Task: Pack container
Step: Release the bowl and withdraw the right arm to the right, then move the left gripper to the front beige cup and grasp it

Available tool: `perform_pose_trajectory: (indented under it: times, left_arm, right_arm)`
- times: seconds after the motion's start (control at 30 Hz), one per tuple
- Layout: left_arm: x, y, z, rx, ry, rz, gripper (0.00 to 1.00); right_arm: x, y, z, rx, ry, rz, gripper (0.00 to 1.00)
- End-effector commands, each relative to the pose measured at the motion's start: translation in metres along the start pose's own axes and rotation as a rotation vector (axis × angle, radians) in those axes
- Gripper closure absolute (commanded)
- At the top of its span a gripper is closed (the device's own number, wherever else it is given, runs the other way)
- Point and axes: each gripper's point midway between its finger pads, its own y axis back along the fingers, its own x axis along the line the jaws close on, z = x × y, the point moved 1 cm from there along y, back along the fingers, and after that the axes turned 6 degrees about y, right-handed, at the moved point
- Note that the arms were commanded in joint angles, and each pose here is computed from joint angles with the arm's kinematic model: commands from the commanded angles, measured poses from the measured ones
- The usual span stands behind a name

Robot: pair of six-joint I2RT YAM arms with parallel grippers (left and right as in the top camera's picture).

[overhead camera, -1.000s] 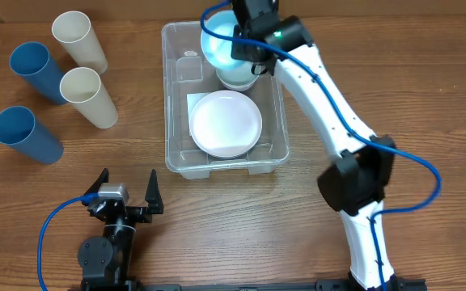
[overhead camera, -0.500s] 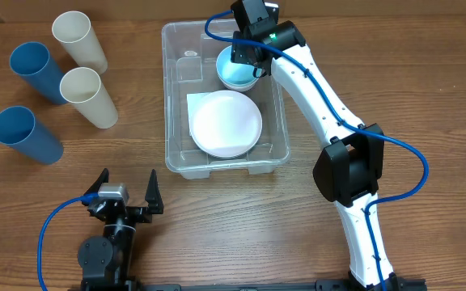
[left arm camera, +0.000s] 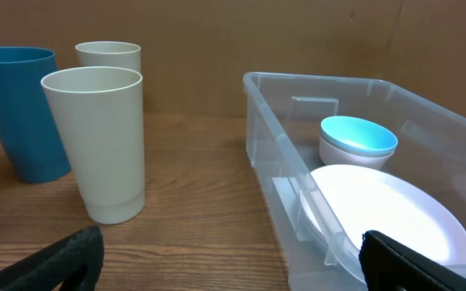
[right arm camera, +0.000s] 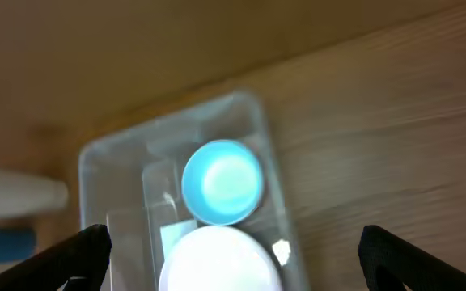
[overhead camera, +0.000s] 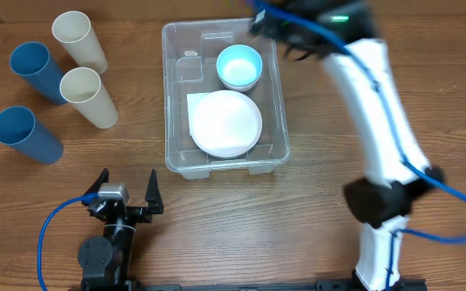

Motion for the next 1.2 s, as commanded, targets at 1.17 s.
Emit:
perform_pose_trajectory:
  times: [1.17]
  left_arm:
    - [-0.035,-0.033,0.185,0.592,-0.006,0.077,0.0]
  right_arm:
    - [-0.275,0.106,0.041,-0.12,-0.469,-0.413,0.0]
